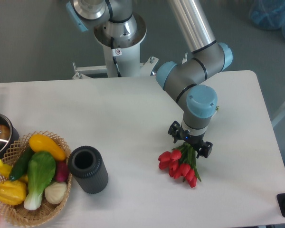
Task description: Pick up the flowers from the table
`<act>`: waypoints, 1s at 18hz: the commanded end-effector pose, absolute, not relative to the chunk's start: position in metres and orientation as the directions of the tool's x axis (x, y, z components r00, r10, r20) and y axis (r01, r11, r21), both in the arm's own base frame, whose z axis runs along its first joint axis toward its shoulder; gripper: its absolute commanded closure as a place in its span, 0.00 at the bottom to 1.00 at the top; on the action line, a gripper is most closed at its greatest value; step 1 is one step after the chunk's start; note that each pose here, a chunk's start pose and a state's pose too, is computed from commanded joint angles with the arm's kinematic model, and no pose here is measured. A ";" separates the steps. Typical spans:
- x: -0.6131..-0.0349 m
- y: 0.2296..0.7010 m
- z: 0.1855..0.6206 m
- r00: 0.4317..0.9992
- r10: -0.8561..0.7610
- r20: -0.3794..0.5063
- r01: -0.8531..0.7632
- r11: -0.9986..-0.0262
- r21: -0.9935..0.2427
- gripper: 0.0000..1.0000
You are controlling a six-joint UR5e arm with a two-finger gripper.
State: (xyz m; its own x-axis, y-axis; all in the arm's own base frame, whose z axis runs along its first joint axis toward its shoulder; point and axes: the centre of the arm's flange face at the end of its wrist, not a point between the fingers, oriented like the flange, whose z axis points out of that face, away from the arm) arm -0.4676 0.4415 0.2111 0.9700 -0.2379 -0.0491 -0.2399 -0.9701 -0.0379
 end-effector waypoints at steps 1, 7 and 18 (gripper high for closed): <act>-0.469 0.441 0.212 0.970 -0.237 -0.049 -0.239 -0.970 -0.044 0.79; -0.472 0.440 0.229 0.973 -0.217 -0.081 -0.222 -0.974 -0.046 1.00; -0.513 0.415 0.281 0.973 -0.162 -0.166 -0.179 -0.980 -0.093 1.00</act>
